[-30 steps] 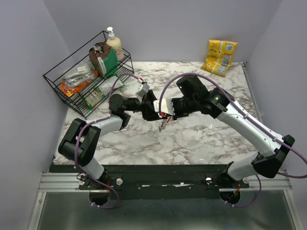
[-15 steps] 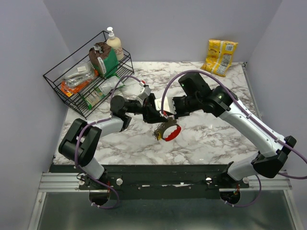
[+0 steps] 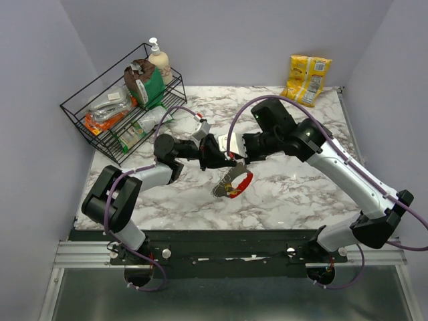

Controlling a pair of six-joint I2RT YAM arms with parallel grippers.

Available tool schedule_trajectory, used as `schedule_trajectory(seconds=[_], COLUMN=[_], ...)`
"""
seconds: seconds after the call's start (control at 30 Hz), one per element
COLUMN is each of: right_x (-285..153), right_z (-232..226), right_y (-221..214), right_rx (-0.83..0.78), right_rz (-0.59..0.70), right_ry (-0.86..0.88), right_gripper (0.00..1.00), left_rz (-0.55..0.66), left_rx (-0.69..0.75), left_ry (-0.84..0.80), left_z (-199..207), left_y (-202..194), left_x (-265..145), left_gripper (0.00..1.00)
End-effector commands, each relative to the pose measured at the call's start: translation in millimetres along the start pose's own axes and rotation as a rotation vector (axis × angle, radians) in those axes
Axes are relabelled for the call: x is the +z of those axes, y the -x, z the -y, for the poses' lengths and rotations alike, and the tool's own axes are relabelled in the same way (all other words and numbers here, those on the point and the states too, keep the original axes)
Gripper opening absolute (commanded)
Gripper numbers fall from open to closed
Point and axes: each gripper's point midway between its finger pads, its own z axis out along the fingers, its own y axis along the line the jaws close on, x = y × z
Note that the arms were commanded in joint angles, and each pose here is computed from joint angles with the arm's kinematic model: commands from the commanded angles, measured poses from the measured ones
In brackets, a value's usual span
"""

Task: Remove the keys from the keyring
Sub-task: Remove the key from the keyring.

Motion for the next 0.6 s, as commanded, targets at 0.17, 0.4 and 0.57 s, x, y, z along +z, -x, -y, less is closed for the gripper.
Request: schedule_trajectory(seconds=[0.17,0.4,0.57], right_x=[-21,-15,7], right_z=[19,2,-14], right_y=[-11,-40,-57], right_rx=[0.009,0.02,0.025], right_rz=[0.01,-0.033,-0.058], right_ry=[-0.124,-0.138,-0.084], right_gripper=[0.01,0.01,0.01], left_rz=[0.068,0.093,0.129], left_rx=[0.298,0.285,0.258], left_ry=[-0.069,-0.033,-0.003], left_z=[21,14,8], left_y=[20,29,35], left_x=[-2,-6,-5], left_gripper=[0.0,0.0,0.0])
